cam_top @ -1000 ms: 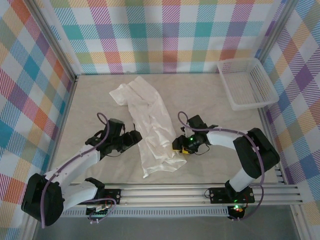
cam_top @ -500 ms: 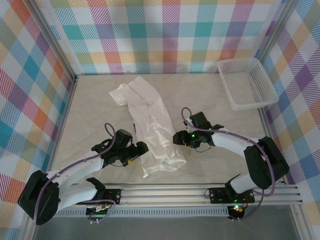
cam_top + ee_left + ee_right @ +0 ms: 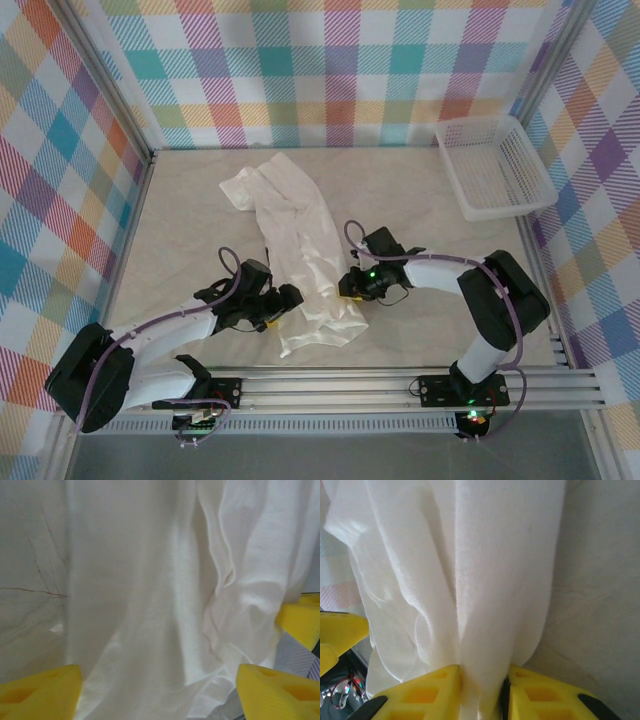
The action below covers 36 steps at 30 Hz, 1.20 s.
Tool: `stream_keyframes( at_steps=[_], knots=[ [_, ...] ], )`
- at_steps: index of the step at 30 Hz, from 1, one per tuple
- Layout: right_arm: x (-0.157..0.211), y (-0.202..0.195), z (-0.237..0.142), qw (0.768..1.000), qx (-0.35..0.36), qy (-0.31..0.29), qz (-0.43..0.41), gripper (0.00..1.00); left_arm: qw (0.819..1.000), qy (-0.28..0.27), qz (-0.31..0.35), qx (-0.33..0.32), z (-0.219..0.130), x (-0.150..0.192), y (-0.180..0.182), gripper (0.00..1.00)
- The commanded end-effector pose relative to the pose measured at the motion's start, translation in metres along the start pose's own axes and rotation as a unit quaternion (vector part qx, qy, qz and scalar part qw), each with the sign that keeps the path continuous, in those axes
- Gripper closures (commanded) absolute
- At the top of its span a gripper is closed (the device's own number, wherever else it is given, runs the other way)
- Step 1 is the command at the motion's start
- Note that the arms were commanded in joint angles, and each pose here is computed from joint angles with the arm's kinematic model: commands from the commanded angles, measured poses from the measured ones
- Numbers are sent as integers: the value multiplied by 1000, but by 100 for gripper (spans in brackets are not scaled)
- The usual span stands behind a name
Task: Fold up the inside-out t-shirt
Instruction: Fold the T-shirt at the center of the table.
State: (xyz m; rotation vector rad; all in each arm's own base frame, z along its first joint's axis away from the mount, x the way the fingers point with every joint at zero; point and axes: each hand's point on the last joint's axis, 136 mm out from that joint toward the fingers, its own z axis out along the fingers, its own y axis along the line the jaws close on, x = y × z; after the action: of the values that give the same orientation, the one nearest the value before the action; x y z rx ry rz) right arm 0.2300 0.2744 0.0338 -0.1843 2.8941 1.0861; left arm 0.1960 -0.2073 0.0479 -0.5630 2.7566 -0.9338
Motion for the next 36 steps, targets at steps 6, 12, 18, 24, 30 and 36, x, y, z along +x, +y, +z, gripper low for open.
stream_keyframes(
  at_steps=[6, 12, 18, 24, 30, 36],
  knots=[
    [3, 12, 1, 1000, -18, 16, -5, 49, 999, 27, 1, -16, 12, 12, 10, 31],
    [7, 9, 4, 1000, -12, 29, -2, 54, 994, 25, 1, -102, -5, 15, 40, 35],
    [6, 9, 8, 999, -12, 32, -3, 56, 996, 15, 5, -88, -12, 13, 34, 30],
    [7, 10, 9, 999, -11, 38, -3, 59, 995, 28, 18, -90, -1, 9, 23, 33],
    [10, 7, 9, 999, -7, 41, 0, 59, 997, 35, 21, -63, 8, 7, 10, 64],
    [10, 8, 10, 999, -8, 40, -1, 56, 996, 32, 19, -82, 7, 8, 20, 62]
  ],
)
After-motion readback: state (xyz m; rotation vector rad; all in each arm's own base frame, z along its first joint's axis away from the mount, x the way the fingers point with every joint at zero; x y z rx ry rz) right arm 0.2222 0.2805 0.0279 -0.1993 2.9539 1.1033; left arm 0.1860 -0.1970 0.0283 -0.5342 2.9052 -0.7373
